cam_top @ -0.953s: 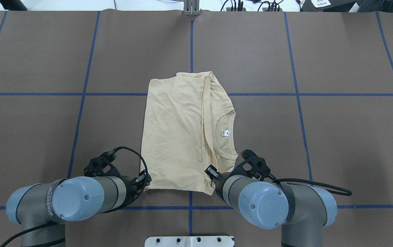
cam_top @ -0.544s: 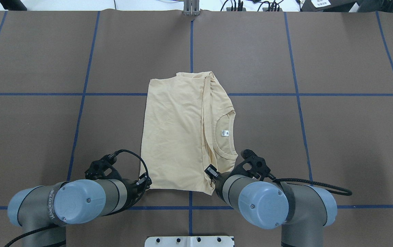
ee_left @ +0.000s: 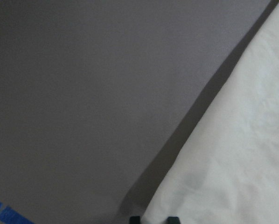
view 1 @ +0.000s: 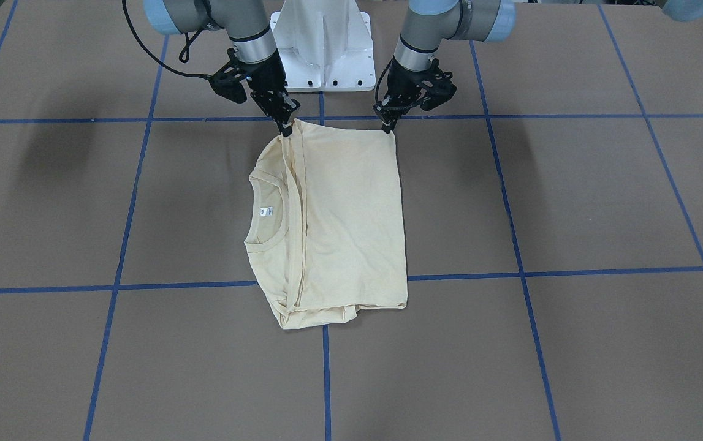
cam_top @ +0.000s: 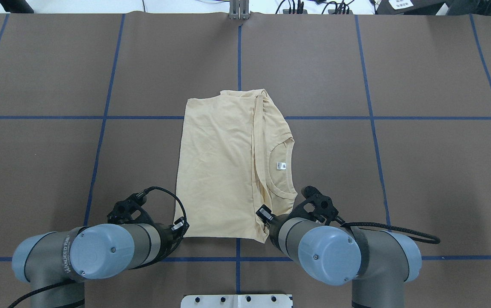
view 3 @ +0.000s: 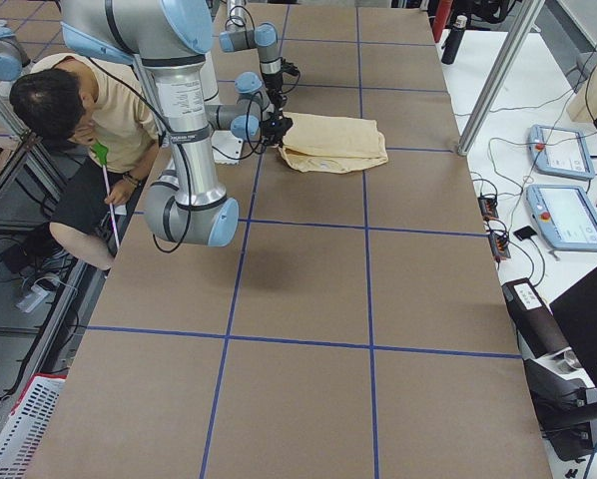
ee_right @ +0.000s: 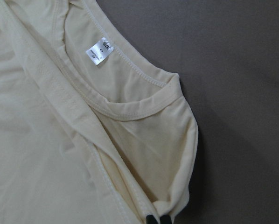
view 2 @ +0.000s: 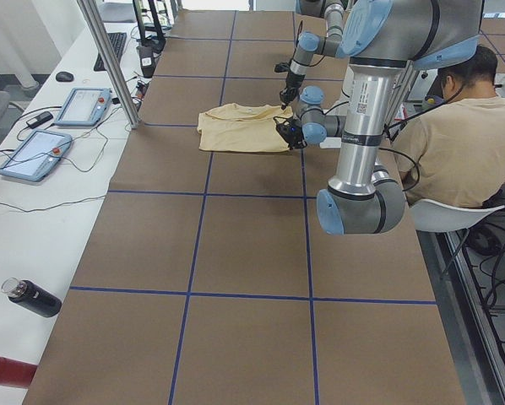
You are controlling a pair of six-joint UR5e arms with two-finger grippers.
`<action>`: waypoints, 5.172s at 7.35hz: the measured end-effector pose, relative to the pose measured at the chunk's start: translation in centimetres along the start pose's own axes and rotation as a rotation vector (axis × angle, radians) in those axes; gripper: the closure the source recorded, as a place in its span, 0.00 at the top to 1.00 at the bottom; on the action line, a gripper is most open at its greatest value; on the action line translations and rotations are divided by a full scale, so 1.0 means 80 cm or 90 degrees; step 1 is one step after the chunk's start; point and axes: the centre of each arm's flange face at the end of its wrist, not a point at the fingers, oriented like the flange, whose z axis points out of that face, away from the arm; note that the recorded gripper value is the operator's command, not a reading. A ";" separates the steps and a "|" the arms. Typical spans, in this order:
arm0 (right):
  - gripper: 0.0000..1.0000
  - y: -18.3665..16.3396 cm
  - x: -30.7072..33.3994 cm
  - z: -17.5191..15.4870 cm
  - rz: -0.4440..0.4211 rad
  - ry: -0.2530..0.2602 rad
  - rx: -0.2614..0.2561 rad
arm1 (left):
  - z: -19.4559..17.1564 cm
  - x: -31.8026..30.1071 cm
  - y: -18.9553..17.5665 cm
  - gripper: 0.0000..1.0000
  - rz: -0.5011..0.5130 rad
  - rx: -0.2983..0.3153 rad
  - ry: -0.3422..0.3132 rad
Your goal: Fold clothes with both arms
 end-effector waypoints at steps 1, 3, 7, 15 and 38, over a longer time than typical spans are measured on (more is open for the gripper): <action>0.00 0.000 0.000 0.000 0.000 0.000 0.000 | -0.001 0.001 0.000 0.00 -0.002 0.000 0.002; 0.00 -0.002 -0.002 -0.010 0.003 -0.008 -0.004 | -0.030 0.012 0.002 0.00 -0.010 -0.014 0.027; 0.00 -0.013 -0.002 -0.067 0.211 -0.036 -0.038 | -0.108 0.036 0.008 0.00 -0.202 -0.039 0.101; 0.00 -0.207 -0.178 0.006 0.431 0.007 0.014 | -0.091 0.191 -0.198 0.00 -0.233 0.125 0.200; 1.00 -0.975 0.216 -0.276 -0.484 0.163 -0.077 | -0.348 -0.213 -0.719 1.00 0.675 0.178 -0.084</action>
